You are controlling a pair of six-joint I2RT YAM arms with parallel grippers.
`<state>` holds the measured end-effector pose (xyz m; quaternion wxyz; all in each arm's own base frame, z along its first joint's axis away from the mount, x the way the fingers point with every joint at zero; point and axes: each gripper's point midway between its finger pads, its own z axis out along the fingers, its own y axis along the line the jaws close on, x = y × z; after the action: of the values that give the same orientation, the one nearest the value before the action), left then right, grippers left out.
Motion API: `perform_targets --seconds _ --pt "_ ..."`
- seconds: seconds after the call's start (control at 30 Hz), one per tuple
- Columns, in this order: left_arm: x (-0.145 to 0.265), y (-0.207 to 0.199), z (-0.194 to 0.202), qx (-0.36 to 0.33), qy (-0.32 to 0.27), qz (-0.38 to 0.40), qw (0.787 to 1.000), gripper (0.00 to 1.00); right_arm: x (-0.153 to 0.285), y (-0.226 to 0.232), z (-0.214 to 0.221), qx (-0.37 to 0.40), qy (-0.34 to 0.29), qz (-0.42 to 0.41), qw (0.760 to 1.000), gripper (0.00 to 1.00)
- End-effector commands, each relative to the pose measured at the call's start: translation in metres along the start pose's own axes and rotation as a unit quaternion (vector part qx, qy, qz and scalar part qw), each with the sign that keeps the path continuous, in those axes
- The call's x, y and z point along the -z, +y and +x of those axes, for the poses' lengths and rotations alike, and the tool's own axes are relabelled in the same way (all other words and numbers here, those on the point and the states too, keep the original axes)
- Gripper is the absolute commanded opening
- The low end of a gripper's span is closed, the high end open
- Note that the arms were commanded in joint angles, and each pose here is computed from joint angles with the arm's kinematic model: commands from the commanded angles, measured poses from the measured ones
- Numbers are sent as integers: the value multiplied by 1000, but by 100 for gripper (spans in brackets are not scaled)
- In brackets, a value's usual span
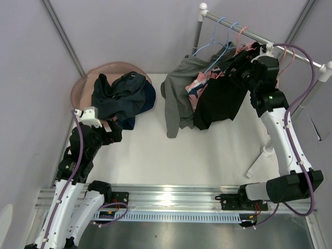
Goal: Remove the shorts from the hanger
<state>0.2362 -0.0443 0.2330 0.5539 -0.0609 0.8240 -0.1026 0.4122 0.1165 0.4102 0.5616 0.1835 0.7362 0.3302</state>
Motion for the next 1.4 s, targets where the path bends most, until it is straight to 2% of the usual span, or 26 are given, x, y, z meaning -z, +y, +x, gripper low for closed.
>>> perform_targets --seconds 0.0,0.17,0.27,0.33,0.37,0.5,0.63,0.8,0.97,1.1,1.13,1.37 --pt "-3 -11 -7 -5 -11 28 1000 99 -17 -16 2 -10 -7 25 1000 75" --pt "-4 -11 -7 -3 -12 28 1000 99 -23 -22 7 -12 -8 33 999 63" --pt "-2 -12 -9 -3 -19 32 999 99 -25 -23 10 -15 -6 34 999 42" --pt "-3 -12 -7 -3 -15 31 999 99 -25 -24 14 -17 -3 36 999 33" --pt "-3 -12 -7 -3 -15 31 999 99 -24 -23 14 -17 -3 35 999 22" --pt "-3 -12 -7 -3 -15 33 999 99 -20 -16 16 -19 -1 28 999 1" --pt "-2 -16 -11 -10 -22 44 999 99 -5 4 8 -20 -10 6 1000 0" --pt "7 -51 -34 -11 -38 113 993 99 25 45 -14 -17 -36 -38 998 0" --pt "35 -137 -85 -36 -94 257 961 99 59 80 -37 -25 -64 -78 995 0" --pt "48 -212 -90 -71 -98 384 915 99 86 106 -46 -42 -75 -115 990 0" --pt "53 -237 -91 -81 -107 420 897 99 91 112 -46 -44 -74 -123 989 0" --pt "74 -329 -88 -91 -131 568 807 99 123 134 -40 -64 -64 -159 983 0"
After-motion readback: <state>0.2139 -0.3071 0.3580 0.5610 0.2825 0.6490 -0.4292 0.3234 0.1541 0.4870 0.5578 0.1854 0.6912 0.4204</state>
